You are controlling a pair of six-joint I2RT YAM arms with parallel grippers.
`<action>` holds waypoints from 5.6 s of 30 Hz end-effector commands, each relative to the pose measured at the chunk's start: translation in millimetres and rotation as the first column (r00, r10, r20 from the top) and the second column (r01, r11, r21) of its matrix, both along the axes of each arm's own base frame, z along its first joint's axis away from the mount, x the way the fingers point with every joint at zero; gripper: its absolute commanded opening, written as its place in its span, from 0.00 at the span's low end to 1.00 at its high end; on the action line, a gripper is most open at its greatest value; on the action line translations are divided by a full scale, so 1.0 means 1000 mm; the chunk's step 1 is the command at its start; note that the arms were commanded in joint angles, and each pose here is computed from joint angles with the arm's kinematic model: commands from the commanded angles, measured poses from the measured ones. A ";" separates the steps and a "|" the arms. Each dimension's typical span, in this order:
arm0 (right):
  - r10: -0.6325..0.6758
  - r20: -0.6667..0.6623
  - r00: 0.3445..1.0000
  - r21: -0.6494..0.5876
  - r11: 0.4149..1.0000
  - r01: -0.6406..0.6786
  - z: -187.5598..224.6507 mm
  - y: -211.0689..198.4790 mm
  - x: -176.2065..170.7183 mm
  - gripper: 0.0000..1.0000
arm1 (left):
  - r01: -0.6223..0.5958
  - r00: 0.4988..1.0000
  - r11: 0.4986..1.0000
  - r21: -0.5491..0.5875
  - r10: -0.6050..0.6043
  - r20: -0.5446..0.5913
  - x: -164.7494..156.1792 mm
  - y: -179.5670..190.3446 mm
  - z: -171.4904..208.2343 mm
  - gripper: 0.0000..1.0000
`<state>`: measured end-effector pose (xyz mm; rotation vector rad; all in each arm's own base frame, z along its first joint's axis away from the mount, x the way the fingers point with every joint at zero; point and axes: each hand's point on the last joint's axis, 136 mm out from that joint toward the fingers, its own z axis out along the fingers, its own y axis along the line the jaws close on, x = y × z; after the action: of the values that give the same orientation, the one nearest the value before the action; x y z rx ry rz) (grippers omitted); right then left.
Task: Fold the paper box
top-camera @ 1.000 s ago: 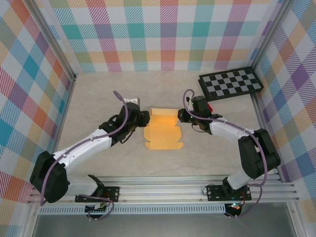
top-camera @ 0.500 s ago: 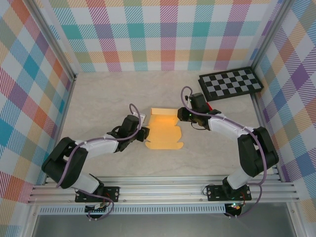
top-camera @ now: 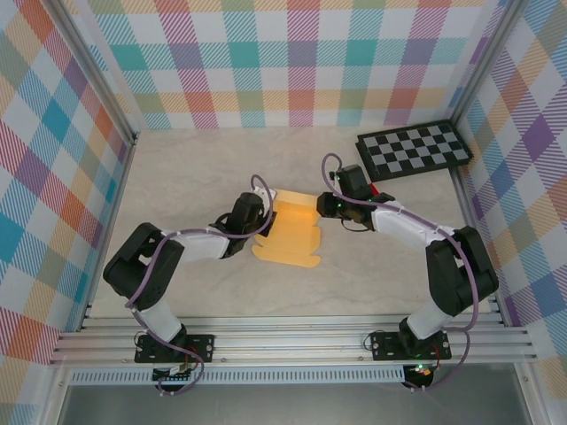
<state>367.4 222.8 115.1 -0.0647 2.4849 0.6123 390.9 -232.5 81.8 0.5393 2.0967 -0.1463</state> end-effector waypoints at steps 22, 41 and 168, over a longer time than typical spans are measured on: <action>0.025 -0.141 0.990 0.029 0.999 -0.021 -0.016 0.030 -0.021 0.18 | -0.275 0.961 0.961 -0.025 0.276 0.029 0.048 -0.012 0.002 0.00; 0.006 -0.078 0.997 0.019 1.000 -0.004 0.017 0.030 -0.014 0.30 | -0.336 0.941 0.938 0.079 0.339 -0.017 0.036 0.002 -0.034 0.00; 0.144 0.006 0.990 -0.138 0.980 -0.142 0.048 -0.021 -0.001 0.29 | -0.417 0.886 0.870 -0.264 0.324 -0.333 0.029 0.037 0.105 0.23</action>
<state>387.6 207.6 183.8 -0.2775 2.4439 0.4994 442.1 -215.7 157.0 -0.0690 2.3694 -0.3776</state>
